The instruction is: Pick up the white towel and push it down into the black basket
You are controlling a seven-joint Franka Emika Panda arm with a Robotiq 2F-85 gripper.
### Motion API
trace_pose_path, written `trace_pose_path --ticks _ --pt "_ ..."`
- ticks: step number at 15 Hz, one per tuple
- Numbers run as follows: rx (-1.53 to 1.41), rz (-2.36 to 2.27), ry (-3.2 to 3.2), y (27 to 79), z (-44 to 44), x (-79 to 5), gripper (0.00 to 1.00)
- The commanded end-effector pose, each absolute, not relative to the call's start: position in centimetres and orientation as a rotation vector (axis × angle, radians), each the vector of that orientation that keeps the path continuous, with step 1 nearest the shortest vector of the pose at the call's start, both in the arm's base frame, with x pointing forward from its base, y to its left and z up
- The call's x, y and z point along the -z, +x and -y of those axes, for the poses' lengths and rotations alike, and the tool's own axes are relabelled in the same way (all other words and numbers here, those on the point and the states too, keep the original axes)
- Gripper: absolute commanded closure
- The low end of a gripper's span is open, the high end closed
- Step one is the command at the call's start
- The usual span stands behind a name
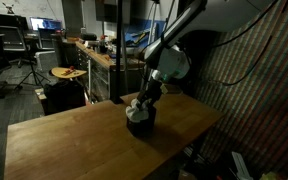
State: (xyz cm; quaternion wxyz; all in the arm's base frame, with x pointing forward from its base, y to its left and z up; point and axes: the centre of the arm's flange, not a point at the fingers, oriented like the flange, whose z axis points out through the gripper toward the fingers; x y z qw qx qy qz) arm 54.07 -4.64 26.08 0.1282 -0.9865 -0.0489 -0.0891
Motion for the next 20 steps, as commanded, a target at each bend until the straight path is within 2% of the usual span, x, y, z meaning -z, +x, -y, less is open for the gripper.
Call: trace_pose_path --ticks 1,3,6,8,9,11,16,20 --pt "0.298 0.112 -2.879 53.1 5.4 -29.1 0.12" --pt "0.321 0.096 -2.886 53.0 6.0 -30.1 0.10" --pt "0.358 0.066 -2.897 52.7 6.8 -31.7 0.28" --pt "0.379 0.054 -2.904 52.6 7.1 -32.6 0.30" --pt "0.386 0.050 -2.906 52.7 7.1 -33.1 0.54" --pt "0.400 0.050 -2.908 52.7 6.9 -33.9 0.56" --pt "0.433 0.067 -2.903 53.1 5.8 -35.5 0.95" --pt "0.429 0.077 -2.893 53.1 4.9 -35.8 1.00"
